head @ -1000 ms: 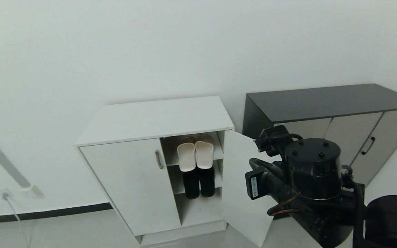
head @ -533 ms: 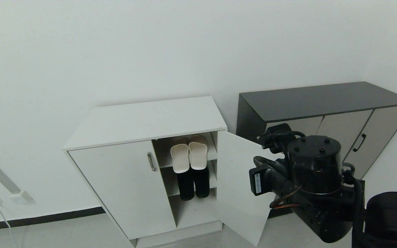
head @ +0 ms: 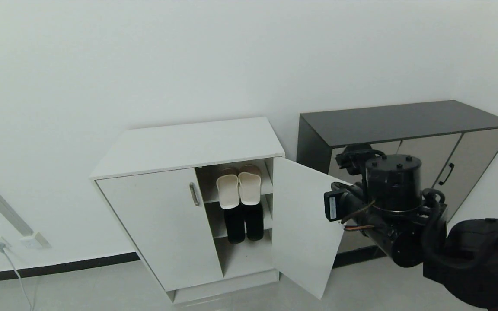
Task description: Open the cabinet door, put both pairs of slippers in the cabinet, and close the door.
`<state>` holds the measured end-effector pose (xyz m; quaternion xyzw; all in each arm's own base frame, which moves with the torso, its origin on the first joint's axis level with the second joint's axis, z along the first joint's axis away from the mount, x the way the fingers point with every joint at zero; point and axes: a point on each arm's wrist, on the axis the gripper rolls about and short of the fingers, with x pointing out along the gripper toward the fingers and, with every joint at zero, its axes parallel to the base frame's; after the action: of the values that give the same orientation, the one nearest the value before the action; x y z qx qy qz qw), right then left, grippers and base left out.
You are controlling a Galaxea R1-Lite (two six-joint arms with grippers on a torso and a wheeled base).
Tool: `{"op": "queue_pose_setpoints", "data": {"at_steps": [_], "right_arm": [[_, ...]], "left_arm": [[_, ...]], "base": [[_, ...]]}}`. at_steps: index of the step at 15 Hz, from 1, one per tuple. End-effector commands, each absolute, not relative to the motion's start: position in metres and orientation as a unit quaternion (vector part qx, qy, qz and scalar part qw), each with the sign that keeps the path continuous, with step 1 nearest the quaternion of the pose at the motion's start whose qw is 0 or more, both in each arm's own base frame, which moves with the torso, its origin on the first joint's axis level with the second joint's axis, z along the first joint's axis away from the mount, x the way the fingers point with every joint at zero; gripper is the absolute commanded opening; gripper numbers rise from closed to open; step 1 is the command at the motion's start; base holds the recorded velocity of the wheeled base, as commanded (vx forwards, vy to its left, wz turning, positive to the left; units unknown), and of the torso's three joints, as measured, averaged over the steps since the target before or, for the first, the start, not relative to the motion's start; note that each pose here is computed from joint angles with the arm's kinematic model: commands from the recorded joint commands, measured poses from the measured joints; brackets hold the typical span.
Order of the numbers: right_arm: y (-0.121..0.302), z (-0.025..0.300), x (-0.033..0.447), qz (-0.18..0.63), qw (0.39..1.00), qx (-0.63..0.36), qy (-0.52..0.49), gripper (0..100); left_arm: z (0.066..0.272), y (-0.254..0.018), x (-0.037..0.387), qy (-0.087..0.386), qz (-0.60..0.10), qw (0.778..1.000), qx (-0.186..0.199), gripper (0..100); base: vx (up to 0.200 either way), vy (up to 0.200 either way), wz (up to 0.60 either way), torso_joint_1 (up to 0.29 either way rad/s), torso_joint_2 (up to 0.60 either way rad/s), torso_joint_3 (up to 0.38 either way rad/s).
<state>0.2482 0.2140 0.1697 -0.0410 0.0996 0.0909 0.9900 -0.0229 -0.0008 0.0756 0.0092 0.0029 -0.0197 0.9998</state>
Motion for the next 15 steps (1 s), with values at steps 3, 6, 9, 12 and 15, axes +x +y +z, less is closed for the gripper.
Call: {"op": "queue_pose_setpoints", "data": {"at_steps": [3, 6, 9, 12, 15], "right_arm": [[0.196, 0.185, 0.313, 0.039, 0.993, -0.026, 0.112, 0], [0.186, 0.197, 0.342, 0.045, 0.987, 0.01, 0.156, 0], [0.173, 0.188, 0.372, 0.025, 0.985, 0.023, 0.17, 0], [0.166, 0.167, 0.394, 0.006, 0.983, 0.021, 0.183, 0], [0.159, 0.148, 0.409, -0.009, 0.981, 0.02, 0.19, 0]], "left_arm": [[0.076, -0.001, -0.023, 0.004, -0.02, 1.0, 0.009, 0], [0.076, -0.001, -0.023, 0.004, -0.02, 1.0, 0.009, 0], [0.076, -0.001, -0.023, 0.004, -0.02, 1.0, 0.009, 0], [0.076, -0.001, -0.023, 0.004, -0.02, 1.0, 0.009, 0], [0.076, -0.001, -0.023, 0.004, -0.02, 1.0, 0.009, 0]], "base": [[0.0, 0.0, 0.0, 0.0, 0.0, 0.0], [0.0, 0.0, 0.0, 0.0, 0.0, 0.0], [0.0, 0.0, 0.0, 0.0, 0.0, 0.0], [0.0, 0.0, 0.0, 0.0, 0.0, 0.0], [0.0, 0.0, 0.0, 0.0, 0.0, 0.0]]}}
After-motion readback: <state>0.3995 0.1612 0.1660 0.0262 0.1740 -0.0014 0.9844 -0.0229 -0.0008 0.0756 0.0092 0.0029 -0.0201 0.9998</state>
